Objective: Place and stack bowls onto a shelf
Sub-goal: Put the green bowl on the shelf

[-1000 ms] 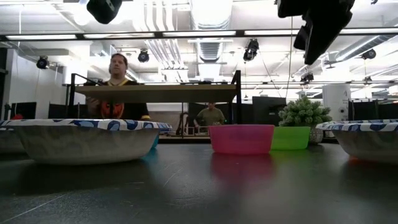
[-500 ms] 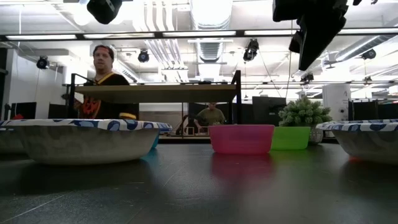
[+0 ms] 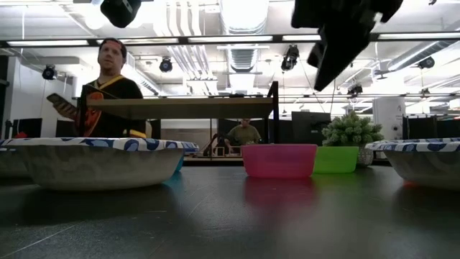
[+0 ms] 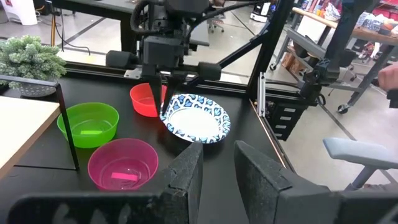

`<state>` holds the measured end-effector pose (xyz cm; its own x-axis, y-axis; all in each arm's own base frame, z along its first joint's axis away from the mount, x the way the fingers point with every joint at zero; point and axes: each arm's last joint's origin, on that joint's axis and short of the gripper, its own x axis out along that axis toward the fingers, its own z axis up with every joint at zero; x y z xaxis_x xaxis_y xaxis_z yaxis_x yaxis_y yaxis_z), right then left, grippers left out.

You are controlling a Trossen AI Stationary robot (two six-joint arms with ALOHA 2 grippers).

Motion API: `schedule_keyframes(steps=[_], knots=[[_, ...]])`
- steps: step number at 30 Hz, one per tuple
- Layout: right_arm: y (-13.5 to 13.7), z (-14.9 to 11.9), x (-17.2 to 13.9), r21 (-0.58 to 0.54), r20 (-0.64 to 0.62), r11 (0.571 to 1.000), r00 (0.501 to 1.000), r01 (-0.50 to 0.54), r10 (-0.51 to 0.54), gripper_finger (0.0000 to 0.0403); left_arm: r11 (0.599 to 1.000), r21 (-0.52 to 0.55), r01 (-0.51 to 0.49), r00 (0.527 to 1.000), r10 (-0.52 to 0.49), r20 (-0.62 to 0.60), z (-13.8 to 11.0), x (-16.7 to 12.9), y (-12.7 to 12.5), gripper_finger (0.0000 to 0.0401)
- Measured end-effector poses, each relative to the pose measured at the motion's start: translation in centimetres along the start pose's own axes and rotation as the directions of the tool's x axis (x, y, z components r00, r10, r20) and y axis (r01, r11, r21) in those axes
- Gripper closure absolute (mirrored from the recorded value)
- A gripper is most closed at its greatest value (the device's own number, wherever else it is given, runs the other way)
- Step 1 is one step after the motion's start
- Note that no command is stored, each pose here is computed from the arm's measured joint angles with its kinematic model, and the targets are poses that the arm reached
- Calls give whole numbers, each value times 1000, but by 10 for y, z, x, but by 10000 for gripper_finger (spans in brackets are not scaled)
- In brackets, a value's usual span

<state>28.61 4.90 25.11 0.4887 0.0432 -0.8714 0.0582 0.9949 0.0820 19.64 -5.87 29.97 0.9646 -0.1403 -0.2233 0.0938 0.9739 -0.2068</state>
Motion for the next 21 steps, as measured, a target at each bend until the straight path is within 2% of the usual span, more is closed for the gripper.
schedule_keyframes(steps=[3, 7, 13, 17, 21], knots=[[0, 6, 5, 34, -3, 999, 999, 34, -34, 385, 1000, 5, -2, 1000, 2, 1, 0, 0, 0, 326], [2, 15, 3, 38, 11, 999, 1000, 20, -20, 366, 1000, 7, -8, 1000, 8, 2, 0, 0, 0, 326], [2, 19, -10, 30, 15, 999, 999, 33, -33, 286, 1000, 6, -8, 1000, 8, 3, 0, 0, 0, 326], [0, 13, -13, -50, 7, 998, 999, 40, -39, 233, 1000, 5, -8, 1000, 8, 2, 0, 0, 0, 326], [-2, 0, -3, -60, -41, 997, 998, 50, -53, 208, 1000, 4, -8, 1000, 8, 4, 0, 0, 0, 326]])
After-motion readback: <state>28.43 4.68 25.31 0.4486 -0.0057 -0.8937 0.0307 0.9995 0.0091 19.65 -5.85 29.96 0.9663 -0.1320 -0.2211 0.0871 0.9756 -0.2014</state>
